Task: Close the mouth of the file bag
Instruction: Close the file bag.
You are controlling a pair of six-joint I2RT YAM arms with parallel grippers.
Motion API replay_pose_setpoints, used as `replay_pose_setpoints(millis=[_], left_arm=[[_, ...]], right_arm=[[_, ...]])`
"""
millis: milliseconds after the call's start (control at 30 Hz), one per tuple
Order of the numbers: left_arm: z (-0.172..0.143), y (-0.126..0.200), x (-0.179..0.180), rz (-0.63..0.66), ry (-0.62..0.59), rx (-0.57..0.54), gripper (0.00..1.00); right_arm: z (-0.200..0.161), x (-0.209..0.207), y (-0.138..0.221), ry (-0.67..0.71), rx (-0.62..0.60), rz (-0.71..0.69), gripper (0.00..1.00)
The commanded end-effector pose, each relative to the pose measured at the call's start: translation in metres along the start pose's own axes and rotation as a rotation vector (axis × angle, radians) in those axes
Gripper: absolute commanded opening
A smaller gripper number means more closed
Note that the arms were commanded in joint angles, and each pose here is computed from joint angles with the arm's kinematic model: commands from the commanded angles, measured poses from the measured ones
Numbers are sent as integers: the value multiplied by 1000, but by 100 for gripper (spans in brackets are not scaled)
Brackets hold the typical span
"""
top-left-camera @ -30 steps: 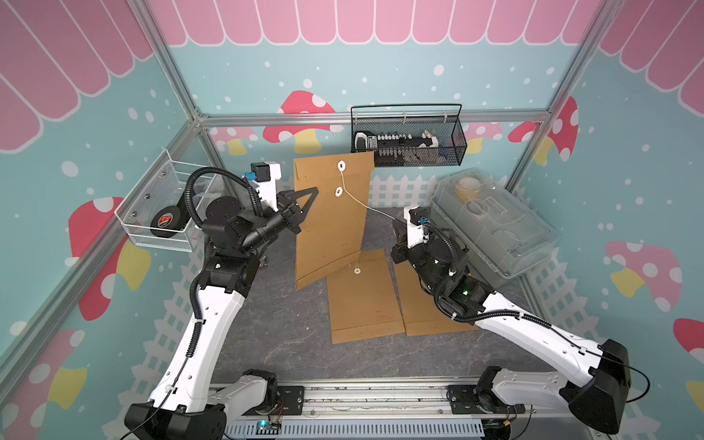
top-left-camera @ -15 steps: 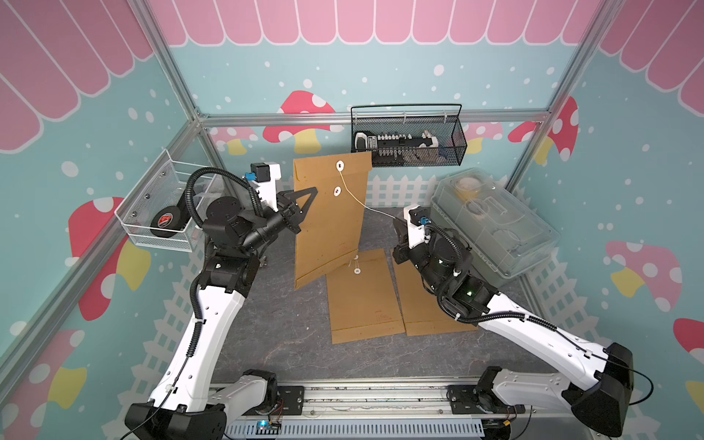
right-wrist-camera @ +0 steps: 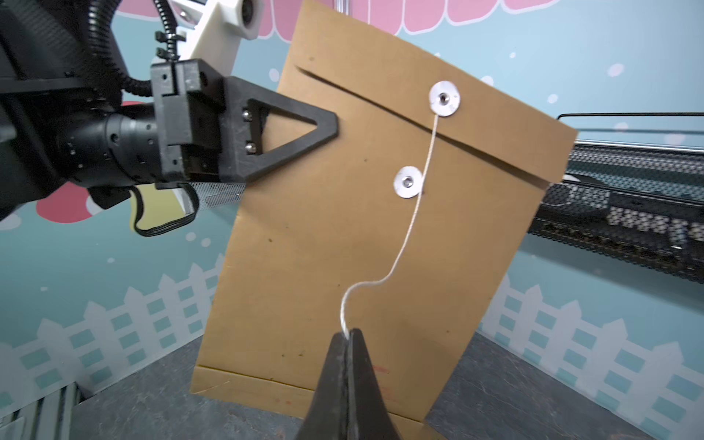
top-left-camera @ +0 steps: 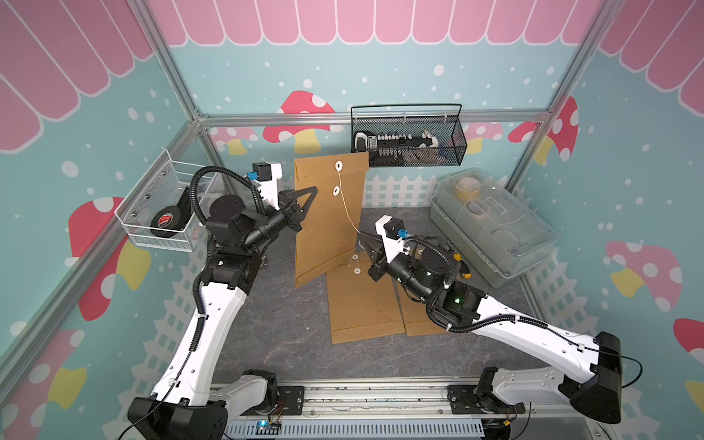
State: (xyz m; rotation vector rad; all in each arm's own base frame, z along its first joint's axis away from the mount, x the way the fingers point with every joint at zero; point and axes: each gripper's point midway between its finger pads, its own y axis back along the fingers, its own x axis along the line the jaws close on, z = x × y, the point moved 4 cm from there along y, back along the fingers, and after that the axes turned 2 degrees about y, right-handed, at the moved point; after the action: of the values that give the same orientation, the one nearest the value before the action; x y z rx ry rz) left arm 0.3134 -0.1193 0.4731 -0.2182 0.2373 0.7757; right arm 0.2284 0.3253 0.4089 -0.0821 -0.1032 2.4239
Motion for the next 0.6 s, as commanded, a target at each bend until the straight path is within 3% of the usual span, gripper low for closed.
replay_pose_setpoints(millis=[0,233,567], left_arm=[[3,-1,1,-6,-11,-27,0],[2,-1,0,-16,-5,-23,0],[1,0,-2,-30,-3,-20,0]], right_arm=[[8,20,-11,-22,-38,77,0],[-6,52,-33,-55,-16,178,0],[-23,62,-46,-90,18,207,0]])
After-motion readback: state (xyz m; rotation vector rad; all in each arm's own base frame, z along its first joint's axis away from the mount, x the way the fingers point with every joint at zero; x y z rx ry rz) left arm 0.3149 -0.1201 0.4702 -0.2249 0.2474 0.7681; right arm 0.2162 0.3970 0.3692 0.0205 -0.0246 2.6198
